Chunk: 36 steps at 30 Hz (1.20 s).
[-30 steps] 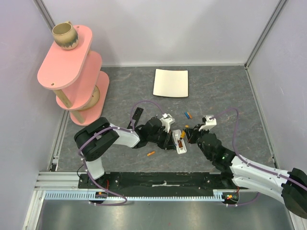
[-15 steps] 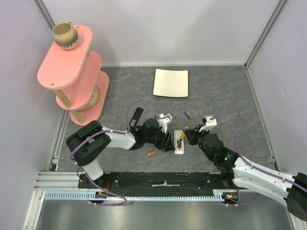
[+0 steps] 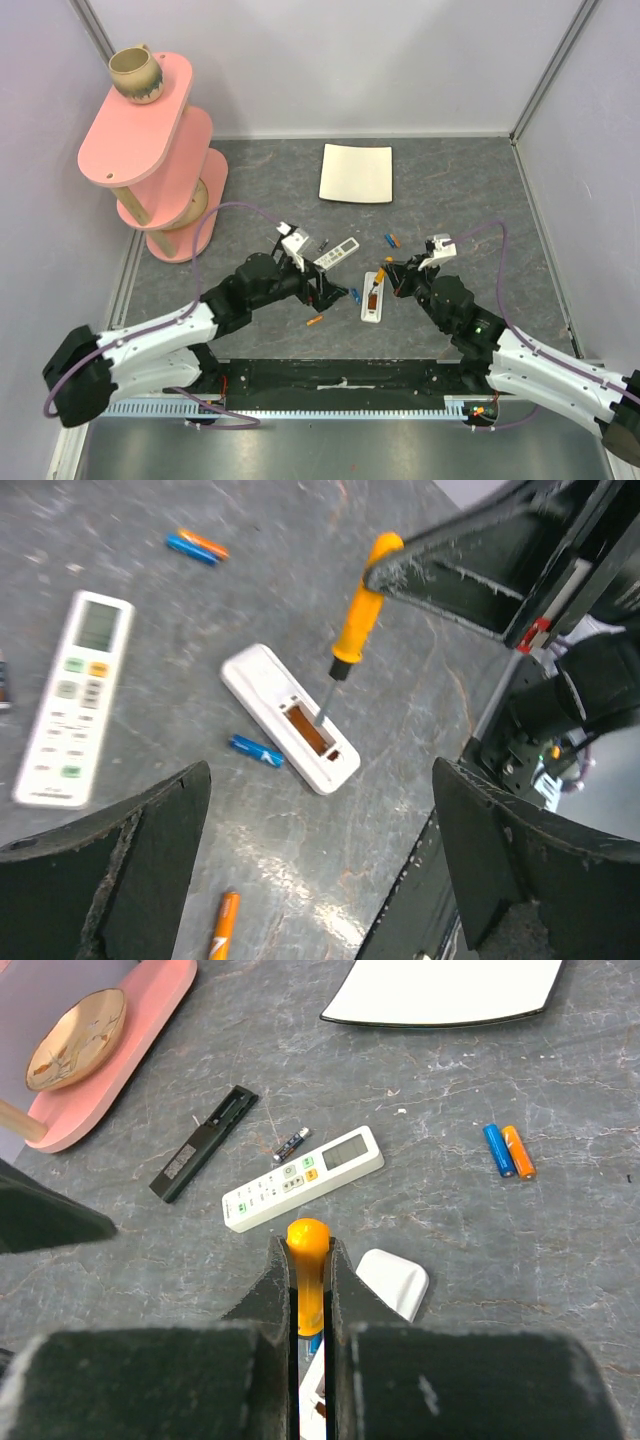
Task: Unload the batteries from the remote control
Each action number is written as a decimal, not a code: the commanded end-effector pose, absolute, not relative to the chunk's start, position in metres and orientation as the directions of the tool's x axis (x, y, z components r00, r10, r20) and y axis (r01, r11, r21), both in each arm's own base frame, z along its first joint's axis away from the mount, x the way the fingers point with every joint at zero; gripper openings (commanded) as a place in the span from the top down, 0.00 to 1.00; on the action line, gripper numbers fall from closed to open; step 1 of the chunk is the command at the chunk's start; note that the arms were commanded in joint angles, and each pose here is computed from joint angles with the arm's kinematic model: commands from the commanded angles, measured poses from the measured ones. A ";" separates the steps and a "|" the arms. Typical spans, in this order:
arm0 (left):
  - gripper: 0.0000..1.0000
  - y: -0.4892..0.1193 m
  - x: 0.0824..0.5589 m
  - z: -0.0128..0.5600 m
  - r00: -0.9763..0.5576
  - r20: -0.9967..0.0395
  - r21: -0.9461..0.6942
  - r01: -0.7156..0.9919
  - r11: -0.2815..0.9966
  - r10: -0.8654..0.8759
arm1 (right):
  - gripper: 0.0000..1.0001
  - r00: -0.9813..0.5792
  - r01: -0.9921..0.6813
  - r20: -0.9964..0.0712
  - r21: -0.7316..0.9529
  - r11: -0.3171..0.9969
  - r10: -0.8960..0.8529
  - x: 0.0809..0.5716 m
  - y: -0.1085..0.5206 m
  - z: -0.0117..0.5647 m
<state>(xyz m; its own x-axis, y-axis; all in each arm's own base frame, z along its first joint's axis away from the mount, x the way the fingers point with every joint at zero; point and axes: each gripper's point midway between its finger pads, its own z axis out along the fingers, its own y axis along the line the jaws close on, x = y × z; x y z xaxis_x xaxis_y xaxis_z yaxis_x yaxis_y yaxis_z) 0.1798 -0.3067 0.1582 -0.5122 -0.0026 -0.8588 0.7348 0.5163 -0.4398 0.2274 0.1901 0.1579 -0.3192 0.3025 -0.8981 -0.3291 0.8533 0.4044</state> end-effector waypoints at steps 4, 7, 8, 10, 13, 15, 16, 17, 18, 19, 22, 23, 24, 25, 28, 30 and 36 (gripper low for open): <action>0.02 -0.245 0.203 0.161 -0.398 -0.915 -0.226 0.637 0.737 0.063 | 1.00 -0.329 -0.413 -0.899 0.412 0.812 0.289 0.225 0.211 0.178; 0.02 -0.236 0.201 0.161 -0.397 -0.915 -0.212 0.622 0.753 0.070 | 1.00 -0.346 -0.459 -0.898 0.414 0.786 0.271 0.224 0.224 0.180; 0.02 -0.235 0.200 0.163 -0.393 -0.917 -0.213 0.622 0.753 0.065 | 1.00 -0.363 -0.467 -0.898 0.406 0.786 0.248 0.225 0.231 0.177; 0.02 -0.233 0.200 0.163 -0.385 -0.921 -0.212 0.624 0.752 0.060 | 1.00 -0.384 -0.498 -0.895 0.408 0.765 0.228 0.225 0.243 0.175; 0.02 -0.231 0.200 0.165 -0.377 -0.925 -0.209 0.622 0.754 0.055 | 1.00 -0.433 -0.537 -0.880 0.426 0.728 0.195 0.225 0.266 0.167; 0.02 -0.230 0.200 0.163 -0.384 -0.921 -0.208 0.619 0.757 0.061 | 1.00 -0.462 -0.562 -0.869 0.440 0.700 0.174 0.225 0.280 0.160; 0.02 -0.230 0.199 0.161 -0.389 -0.919 -0.206 0.618 0.759 0.067 | 1.00 -0.476 -0.569 -0.864 0.444 0.692 0.163 0.224 0.285 0.157; 0.02 -0.230 0.199 0.160 -0.391 -0.918 -0.206 0.619 0.758 0.070 | 1.00 -0.501 -0.567 -0.855 0.444 0.693 0.138 0.227 0.292 0.149; 0.02 -0.230 0.199 0.158 -0.396 -0.915 -0.206 0.617 0.760 0.074 | 1.00 -0.528 -0.584 -0.843 0.449 0.676 0.104 0.223 0.300 0.142; 0.02 -0.230 0.198 0.155 -0.401 -0.913 -0.205 0.617 0.760 0.080 | 1.00 -0.534 -0.590 -0.840 0.447 0.672 0.090 0.226 0.307 0.144; 0.02 -0.230 0.198 0.152 -0.409 -0.909 -0.207 0.614 0.762 0.083 | 0.99 -0.633 -0.574 -0.774 0.463 0.675 -0.008 0.221 0.321 0.102; 0.02 -0.230 0.198 0.152 -0.411 -0.908 -0.208 0.613 0.762 0.083 | 0.99 -0.646 -0.566 -0.763 0.472 0.676 -0.009 0.221 0.323 0.096; 0.03 -0.230 0.198 0.151 -0.413 -0.907 -0.208 0.611 0.763 0.083 | 0.98 -0.659 -0.557 -0.752 0.474 0.682 -0.016 0.221 0.323 0.090; 0.03 -0.230 0.198 0.152 -0.412 -0.908 -0.210 0.611 0.763 0.079 | 0.96 -0.677 -0.545 -0.735 0.474 0.691 -0.030 0.220 0.323 0.078; 0.03 -0.232 0.197 0.152 -0.415 -0.907 -0.221 0.616 0.756 0.073 | 0.85 -0.702 -0.520 -0.712 0.485 0.703 -0.029 0.220 0.324 0.065; 0.03 -0.232 0.197 0.152 -0.419 -0.905 -0.225 0.613 0.758 0.070 | 0.70 -0.708 -0.511 -0.706 0.480 0.713 -0.032 0.221 0.324 0.060; 0.03 -0.232 0.195 0.153 -0.422 -0.904 -0.232 0.617 0.752 0.067 | 0.44 -0.691 -0.500 -0.723 0.466 0.730 -0.011 0.229 0.322 0.067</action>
